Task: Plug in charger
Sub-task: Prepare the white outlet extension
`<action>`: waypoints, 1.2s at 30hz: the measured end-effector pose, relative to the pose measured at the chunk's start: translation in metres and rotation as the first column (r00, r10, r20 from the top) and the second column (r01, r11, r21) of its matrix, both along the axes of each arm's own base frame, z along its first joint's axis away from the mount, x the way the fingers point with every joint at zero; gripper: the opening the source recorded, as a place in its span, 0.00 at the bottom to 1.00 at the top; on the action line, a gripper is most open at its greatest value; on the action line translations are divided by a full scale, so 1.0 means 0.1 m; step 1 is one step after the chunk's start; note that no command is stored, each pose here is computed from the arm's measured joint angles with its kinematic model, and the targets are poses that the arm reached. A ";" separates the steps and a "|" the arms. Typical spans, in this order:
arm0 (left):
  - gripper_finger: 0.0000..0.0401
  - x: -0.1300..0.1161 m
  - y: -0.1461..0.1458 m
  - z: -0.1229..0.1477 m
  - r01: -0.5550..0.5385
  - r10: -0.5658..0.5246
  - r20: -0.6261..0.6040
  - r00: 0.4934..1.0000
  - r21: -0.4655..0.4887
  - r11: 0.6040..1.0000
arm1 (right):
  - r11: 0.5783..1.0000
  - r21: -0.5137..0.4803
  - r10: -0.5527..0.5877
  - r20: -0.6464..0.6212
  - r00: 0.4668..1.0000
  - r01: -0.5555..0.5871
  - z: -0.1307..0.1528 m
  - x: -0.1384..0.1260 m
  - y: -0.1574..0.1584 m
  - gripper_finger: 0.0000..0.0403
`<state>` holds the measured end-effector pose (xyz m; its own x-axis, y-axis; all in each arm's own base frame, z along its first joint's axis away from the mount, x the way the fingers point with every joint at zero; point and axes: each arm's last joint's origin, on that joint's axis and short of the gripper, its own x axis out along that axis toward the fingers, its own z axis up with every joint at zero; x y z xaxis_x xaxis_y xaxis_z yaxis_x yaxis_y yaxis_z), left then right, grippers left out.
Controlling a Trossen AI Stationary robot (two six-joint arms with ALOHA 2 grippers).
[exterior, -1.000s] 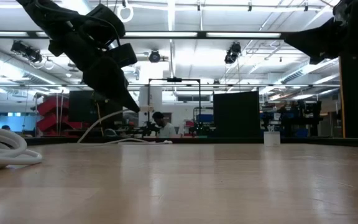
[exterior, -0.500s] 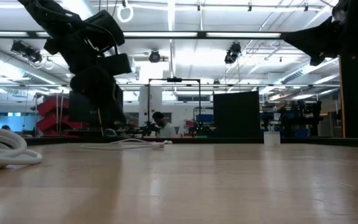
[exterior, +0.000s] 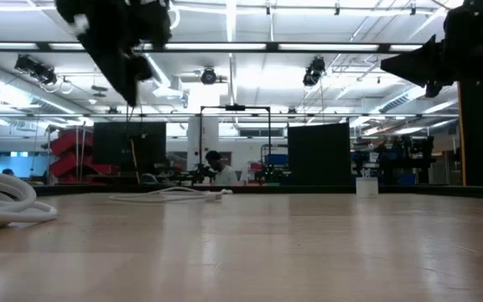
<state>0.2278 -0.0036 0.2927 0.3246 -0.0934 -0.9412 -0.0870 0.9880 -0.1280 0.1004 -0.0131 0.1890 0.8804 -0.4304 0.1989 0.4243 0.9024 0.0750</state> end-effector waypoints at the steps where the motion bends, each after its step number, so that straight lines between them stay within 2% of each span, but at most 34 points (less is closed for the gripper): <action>1: 0.52 -0.02 -0.08 0.02 0.003 -0.003 -0.014 1.000 0.020 1.000 | 1.000 0.000 0.000 0.002 1.000 0.000 0.00 0.00 0.00 0.07; 5: 0.52 -0.10 -0.38 0.02 -0.006 0.006 -0.075 0.997 0.003 1.000 | 1.000 0.001 0.001 0.002 1.000 -0.001 0.00 0.00 0.00 0.09; 15: 0.52 -0.40 -1.15 0.04 -0.178 0.134 -0.220 0.966 -0.197 0.964 | 0.995 0.079 0.062 0.032 0.998 -0.064 -0.01 0.01 0.01 0.15; 19: 0.52 -0.54 -1.43 0.21 -0.182 0.139 -0.183 0.973 -0.248 0.951 | 0.989 0.102 0.104 0.034 0.994 -0.107 -0.02 0.02 0.02 0.18; 26: 0.50 -0.72 -1.87 0.31 -0.248 0.204 -0.192 0.960 -0.247 0.937 | 0.985 0.124 0.118 0.017 0.993 -0.119 -0.04 0.04 0.02 0.23; 29: 0.48 -0.78 -2.07 0.21 -0.258 0.213 -0.220 0.952 -0.204 0.944 | 0.982 0.148 0.121 0.009 0.993 -0.121 -0.06 0.05 0.02 0.24; 33: 0.46 -0.79 -2.22 0.01 -0.306 0.260 -0.308 0.915 -0.112 0.945 | 0.981 0.155 0.122 -0.018 0.992 -0.118 -0.08 0.08 0.02 0.26; 36: 0.46 -0.79 -2.32 -0.05 -0.290 0.241 -0.326 0.914 -0.111 0.951 | 0.978 0.174 0.124 -0.036 0.992 -0.116 -0.11 0.10 0.02 0.28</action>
<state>0.1486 -0.2352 0.2872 0.0577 -0.1950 -0.9791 -0.4022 0.8931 -0.2016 0.1099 -0.0106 0.1783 0.9342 -0.3453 0.0896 0.3204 0.9225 0.2154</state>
